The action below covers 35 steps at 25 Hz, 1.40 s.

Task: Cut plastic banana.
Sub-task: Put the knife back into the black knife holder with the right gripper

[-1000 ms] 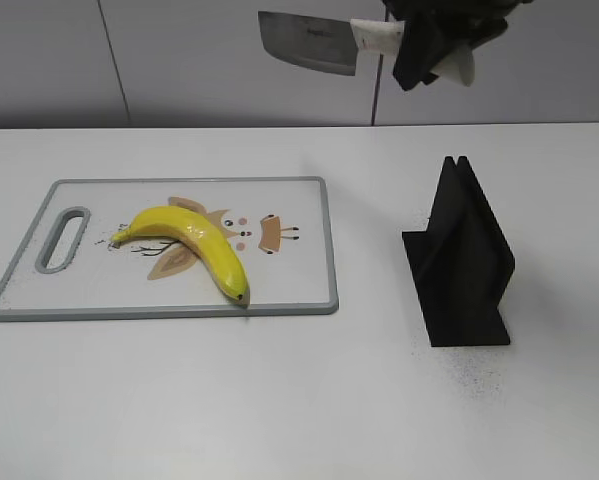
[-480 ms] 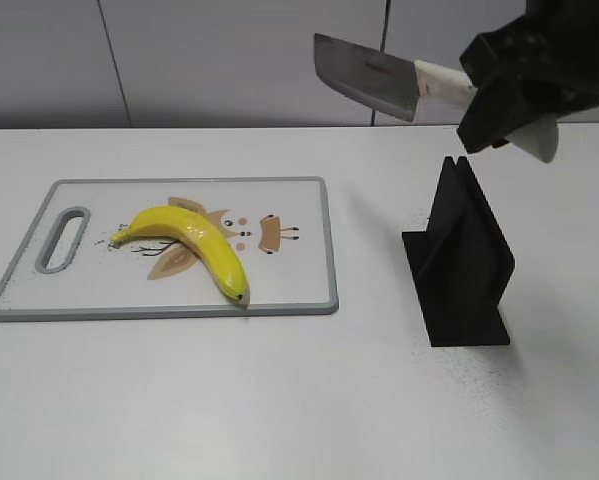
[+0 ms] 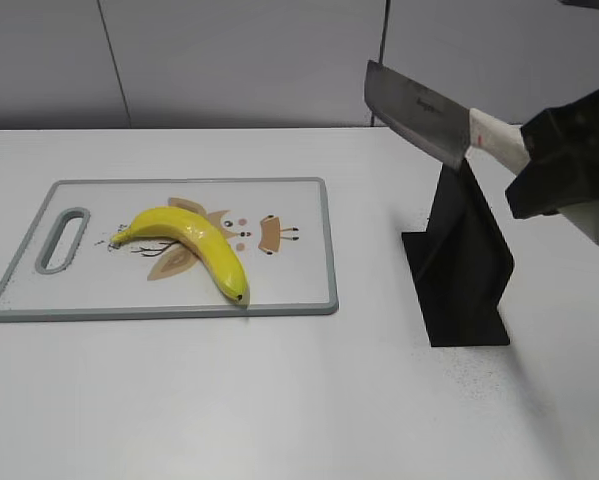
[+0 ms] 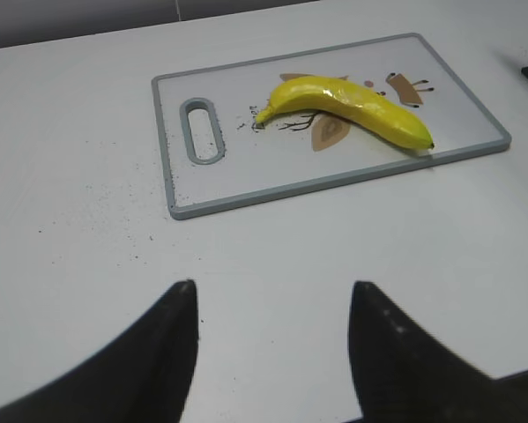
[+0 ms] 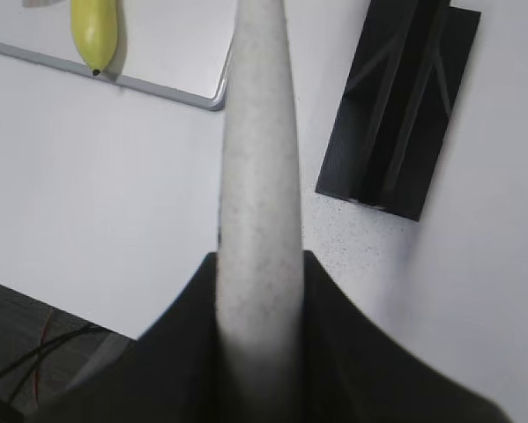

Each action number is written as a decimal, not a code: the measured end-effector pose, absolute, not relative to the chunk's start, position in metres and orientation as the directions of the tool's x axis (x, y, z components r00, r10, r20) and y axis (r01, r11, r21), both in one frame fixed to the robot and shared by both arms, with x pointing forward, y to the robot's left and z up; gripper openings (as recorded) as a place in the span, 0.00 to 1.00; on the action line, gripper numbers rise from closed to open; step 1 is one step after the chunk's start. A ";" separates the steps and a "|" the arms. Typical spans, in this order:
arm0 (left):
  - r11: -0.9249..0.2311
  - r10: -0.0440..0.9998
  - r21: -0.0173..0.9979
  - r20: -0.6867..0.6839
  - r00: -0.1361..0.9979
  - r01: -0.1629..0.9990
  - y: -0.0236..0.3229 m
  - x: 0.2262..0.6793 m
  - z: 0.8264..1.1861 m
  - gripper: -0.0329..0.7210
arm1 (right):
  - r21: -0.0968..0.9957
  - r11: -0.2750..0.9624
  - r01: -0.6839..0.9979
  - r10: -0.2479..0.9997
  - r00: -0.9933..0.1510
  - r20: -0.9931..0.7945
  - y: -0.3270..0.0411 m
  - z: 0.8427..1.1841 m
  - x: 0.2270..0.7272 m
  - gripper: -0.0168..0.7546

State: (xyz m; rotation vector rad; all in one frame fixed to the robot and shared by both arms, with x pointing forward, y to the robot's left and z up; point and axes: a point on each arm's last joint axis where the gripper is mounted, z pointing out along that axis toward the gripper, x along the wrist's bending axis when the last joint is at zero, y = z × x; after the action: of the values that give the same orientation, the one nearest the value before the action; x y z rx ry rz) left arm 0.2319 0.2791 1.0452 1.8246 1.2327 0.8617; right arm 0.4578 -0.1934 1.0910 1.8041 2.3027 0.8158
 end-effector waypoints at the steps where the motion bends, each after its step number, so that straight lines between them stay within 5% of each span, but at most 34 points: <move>1: -0.246 0.945 0.867 0.115 0.306 0.434 0.279 0.232 1.045 0.75 | 0.475 0.140 0.869 0.928 -0.283 0.244 -0.195 1.091 0.453 0.23; 22: -0.222 0.942 0.876 0.079 0.327 0.427 0.276 0.232 1.045 0.75 | 0.539 -0.116 0.834 0.952 -0.061 0.299 -0.212 1.064 0.427 0.23; 35: -0.222 0.942 0.877 0.078 0.328 0.427 0.276 0.232 1.045 0.75 | 0.589 -0.089 0.803 0.986 -0.012 0.166 -0.185 1.053 0.424 0.23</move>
State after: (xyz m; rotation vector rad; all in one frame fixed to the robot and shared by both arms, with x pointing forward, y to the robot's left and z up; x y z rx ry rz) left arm 0.2323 0.2756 1.0451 1.8017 1.2185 0.8201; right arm 0.4238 -0.1851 1.0534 1.9477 1.8660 0.7936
